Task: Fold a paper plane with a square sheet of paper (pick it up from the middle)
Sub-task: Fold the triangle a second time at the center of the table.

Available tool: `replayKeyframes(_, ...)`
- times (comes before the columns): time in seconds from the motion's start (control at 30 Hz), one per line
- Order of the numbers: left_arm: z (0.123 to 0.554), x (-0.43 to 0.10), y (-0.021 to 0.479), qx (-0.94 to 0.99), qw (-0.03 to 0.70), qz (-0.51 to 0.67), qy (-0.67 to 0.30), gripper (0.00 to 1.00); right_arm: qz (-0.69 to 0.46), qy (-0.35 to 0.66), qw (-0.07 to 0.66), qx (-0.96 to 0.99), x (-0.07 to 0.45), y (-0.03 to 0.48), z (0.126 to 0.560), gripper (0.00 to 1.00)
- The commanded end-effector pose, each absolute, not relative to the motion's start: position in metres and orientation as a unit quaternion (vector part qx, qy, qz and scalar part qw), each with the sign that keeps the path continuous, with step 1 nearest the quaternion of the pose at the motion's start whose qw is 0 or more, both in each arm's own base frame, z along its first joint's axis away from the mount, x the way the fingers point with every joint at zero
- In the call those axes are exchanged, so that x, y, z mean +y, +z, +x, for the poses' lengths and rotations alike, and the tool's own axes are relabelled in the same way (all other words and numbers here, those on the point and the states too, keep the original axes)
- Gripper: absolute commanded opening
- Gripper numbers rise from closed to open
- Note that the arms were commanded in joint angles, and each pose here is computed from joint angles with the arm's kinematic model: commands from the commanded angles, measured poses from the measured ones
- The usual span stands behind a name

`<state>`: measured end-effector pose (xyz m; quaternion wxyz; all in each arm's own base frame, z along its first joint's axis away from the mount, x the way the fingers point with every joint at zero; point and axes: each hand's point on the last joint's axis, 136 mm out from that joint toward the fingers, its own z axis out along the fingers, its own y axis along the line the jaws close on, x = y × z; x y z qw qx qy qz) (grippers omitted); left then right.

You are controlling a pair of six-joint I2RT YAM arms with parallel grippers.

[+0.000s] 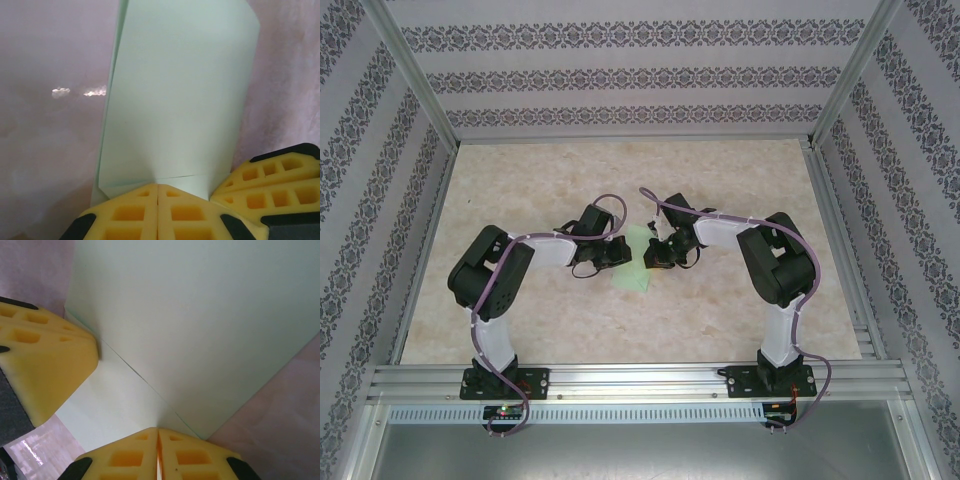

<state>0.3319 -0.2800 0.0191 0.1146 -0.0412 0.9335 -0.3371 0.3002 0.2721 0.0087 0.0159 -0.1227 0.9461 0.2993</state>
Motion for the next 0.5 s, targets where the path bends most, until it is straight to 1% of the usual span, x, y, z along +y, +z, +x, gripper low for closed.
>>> replayKeyframes(0.0, 0.319, -0.27, -0.007, 0.948, 0.084, -0.067, -0.3, 0.06, -0.109, 0.214, -0.012, 0.971, 0.241, -0.034, 0.289, 0.1)
replayKeyframes(0.13, 0.31, -0.257, -0.024, 0.96, 0.064, -0.081, -0.261, 0.06, -0.124, 0.265, 0.022, 0.956, 0.26, -0.003, 0.3, 0.11)
replayKeyframes(0.3, 0.301, -0.253, -0.033, 0.964, 0.052, -0.082, -0.248, 0.05, -0.155, 0.333, 0.055, 0.928, 0.284, 0.041, 0.301, 0.14)
replayKeyframes(0.47, 0.299, -0.256, -0.037, 0.964, 0.048, -0.079, -0.249, 0.05, -0.169, 0.351, 0.062, 0.919, 0.295, 0.052, 0.289, 0.13)
